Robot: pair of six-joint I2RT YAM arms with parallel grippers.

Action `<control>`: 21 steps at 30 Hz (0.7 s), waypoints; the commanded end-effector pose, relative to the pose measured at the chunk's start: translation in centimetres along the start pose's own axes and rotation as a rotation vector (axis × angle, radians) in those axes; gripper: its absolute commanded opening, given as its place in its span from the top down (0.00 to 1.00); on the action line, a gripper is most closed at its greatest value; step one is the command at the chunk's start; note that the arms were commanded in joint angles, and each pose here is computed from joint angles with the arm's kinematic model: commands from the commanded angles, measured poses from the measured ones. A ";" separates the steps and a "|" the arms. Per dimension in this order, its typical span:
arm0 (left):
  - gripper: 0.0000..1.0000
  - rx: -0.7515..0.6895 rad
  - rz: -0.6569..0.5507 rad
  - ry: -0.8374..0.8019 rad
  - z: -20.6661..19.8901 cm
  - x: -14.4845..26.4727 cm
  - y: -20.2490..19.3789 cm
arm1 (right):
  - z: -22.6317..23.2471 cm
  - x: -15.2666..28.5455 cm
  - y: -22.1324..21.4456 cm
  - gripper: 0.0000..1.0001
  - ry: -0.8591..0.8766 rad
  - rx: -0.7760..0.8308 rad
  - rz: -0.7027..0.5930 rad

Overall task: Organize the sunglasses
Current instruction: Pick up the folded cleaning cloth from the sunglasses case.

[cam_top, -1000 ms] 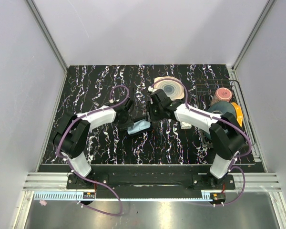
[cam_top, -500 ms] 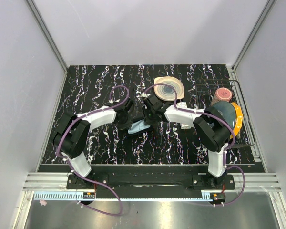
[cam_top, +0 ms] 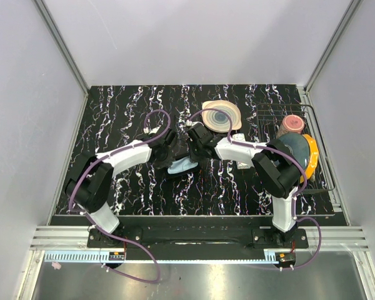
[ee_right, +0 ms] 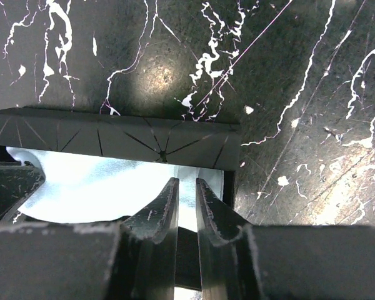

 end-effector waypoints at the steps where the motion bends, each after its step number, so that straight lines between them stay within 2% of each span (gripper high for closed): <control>1: 1.00 -0.015 -0.114 -0.070 -1.6 2.2 1.9 | 0.4 0.0 1.1 0.78 -0.009 0.011 -0.039; 10: 1.00 -0.041 -0.143 -0.096 -1.9 2.8 1.7 | 0.4 -0.3 0.6 0.78 0.000 0.012 -0.013; 17: 1.00 -0.071 -0.170 -0.200 -3.5 4.6 2.0 | 0.7 1.0 1.6 0.77 0.006 0.001 -0.051; 19: 1.00 -0.075 -0.173 -0.233 -4.1 5.4 2.3 | 0.8 1.9 2.4 0.75 0.007 -0.005 -0.076; 21: 1.00 -0.081 -0.174 -0.249 -4.4 5.9 2.5 | 0.8 2.9 3.1 0.68 0.002 -0.019 -0.099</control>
Point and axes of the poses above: each gripper's point midway between its finger pads, its own x axis back along the fingers, its own z axis along the line the jaws close on, y = z × x, the point moved 6 cm from there along x, back along the fingers, and after that the axes turned 5 degrees about x, right-handed, at the moved point
